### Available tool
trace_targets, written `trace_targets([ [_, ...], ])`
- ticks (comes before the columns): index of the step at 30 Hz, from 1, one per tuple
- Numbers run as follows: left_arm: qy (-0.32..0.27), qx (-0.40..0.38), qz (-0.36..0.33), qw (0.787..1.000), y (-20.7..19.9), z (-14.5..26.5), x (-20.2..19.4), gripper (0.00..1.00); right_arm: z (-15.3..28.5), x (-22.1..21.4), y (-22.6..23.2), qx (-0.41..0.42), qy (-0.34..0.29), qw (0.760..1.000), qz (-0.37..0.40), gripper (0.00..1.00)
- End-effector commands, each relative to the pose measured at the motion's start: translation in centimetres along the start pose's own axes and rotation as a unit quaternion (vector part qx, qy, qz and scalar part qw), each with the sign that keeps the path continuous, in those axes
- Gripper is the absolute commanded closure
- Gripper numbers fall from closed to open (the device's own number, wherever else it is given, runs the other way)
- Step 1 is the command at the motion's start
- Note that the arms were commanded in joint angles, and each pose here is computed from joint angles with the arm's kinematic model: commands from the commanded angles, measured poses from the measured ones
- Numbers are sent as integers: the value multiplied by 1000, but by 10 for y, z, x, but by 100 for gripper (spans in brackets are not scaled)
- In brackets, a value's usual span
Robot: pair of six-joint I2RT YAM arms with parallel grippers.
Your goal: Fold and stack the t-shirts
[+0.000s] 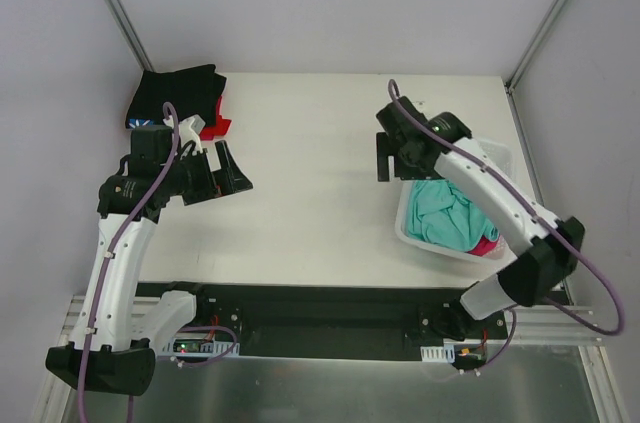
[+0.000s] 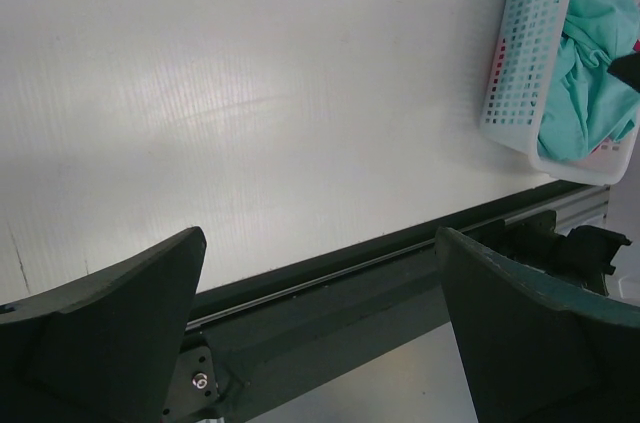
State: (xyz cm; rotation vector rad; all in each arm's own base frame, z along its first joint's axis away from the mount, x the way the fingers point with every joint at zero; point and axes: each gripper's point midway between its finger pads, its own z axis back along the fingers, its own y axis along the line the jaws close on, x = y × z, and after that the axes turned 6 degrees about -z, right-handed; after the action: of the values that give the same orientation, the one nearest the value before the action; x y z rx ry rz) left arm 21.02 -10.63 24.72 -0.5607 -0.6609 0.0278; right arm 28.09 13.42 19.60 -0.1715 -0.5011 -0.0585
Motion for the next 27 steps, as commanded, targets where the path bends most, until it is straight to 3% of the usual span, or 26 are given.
trace_targets([
  [1, 8, 6, 4, 1000, 2, -1, -6, 1, 24, -50, 5, 77, 41, 995, -37, 1],
  [6, 10, 3, 4, 1000, 2, -4, -8, 1, 19, -76, 5, 106, 42, 992, -57, 1],
  [13, 12, 1, 6, 1000, 4, -6, -11, 1, 1, -51, 1, 66, 28, 995, -71, 2],
  [17, 11, 1, 5, 1000, 4, -5, -12, 1, -10, -54, 22, 92, 66, 990, -83, 2],
  [27, 21, 8, 10, 1000, 8, -11, -13, 1, 27, -108, 29, 139, 82, 985, -64, 1],
])
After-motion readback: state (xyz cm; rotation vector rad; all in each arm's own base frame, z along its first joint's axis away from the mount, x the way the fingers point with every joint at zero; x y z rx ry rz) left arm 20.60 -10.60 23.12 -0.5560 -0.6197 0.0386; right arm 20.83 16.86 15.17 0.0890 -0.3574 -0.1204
